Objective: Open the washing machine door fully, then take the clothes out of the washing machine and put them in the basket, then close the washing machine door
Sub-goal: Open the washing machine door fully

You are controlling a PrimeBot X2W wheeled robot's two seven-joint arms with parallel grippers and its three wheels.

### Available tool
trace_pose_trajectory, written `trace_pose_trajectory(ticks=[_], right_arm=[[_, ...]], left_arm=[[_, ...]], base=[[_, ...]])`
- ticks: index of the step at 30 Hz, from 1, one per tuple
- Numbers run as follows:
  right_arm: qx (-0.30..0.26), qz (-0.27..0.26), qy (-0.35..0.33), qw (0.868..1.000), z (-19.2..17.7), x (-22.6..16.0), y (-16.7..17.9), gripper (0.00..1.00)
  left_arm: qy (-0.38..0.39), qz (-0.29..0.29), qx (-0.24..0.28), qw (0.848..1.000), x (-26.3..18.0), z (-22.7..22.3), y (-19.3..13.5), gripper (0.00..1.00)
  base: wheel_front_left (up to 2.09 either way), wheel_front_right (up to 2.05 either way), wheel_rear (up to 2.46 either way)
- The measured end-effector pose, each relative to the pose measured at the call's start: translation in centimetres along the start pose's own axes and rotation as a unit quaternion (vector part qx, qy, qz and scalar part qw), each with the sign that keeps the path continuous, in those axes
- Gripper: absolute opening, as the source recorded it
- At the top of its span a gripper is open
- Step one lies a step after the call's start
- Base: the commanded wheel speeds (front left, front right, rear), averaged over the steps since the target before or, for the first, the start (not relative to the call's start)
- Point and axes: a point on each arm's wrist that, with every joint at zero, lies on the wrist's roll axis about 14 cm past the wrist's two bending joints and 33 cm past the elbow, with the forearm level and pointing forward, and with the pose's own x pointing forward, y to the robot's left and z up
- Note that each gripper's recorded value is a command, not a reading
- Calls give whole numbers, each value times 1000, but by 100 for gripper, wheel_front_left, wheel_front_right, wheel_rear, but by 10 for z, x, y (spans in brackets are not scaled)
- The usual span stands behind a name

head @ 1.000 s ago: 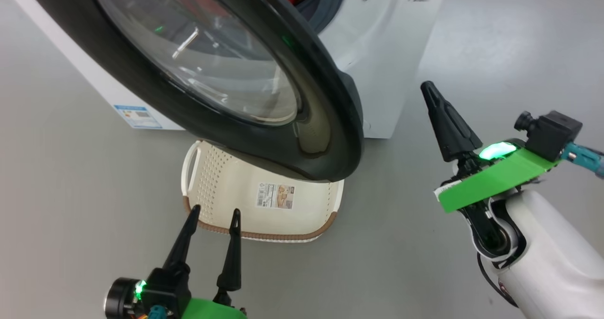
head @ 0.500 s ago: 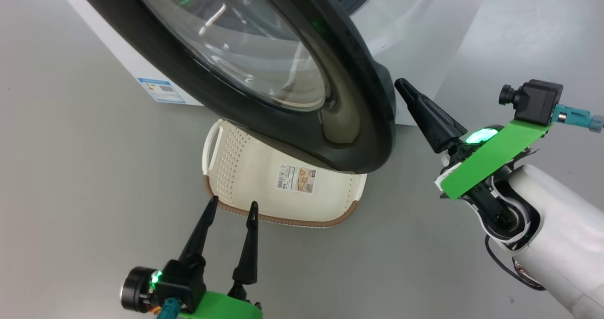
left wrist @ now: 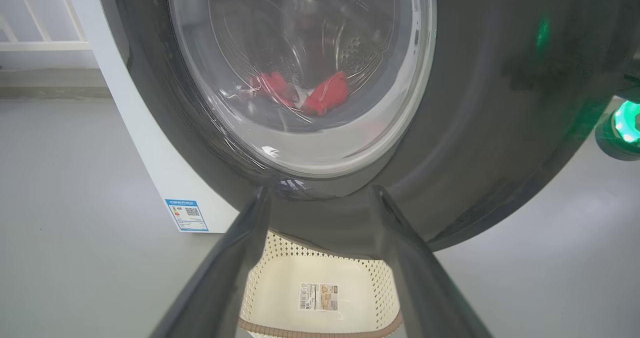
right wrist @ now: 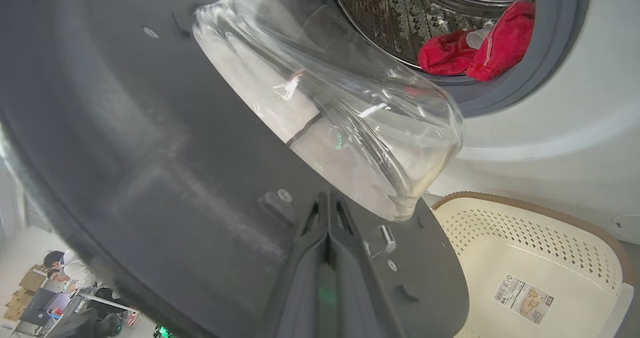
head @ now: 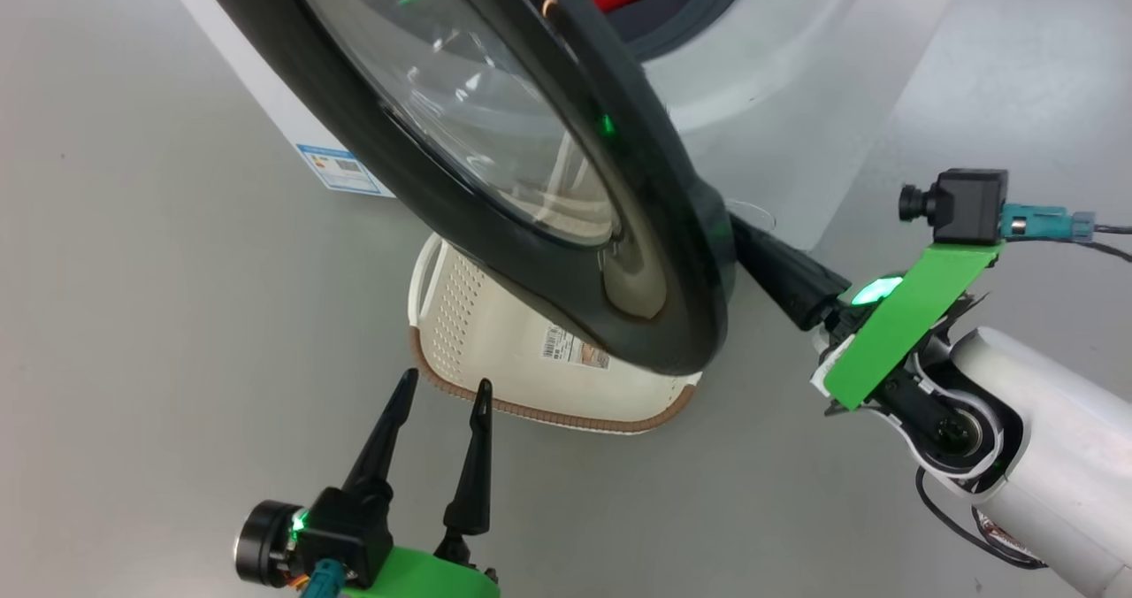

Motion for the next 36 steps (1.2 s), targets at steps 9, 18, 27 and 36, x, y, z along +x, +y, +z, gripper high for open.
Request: trace_pose_trajectory(ticks=[9,18,27,36], right_arm=[[2,27,45,999,-23,4,22,0],[11,58,97,994,-59,9,48,0],[11,92,136,986,-86,18,75,0],[14,123,171,978,-113,25,101,0]], left_arm=[[-13,15,3,1000,-9,10,10,100],[-17,44,1,999,-29,15,25,100],[-20,80,1,997,-55,18,43,100],[-26,122,2,992,-79,22,63,100]], base=[[0,0,0],[0,0,0],[0,0,0],[0,0,0]])
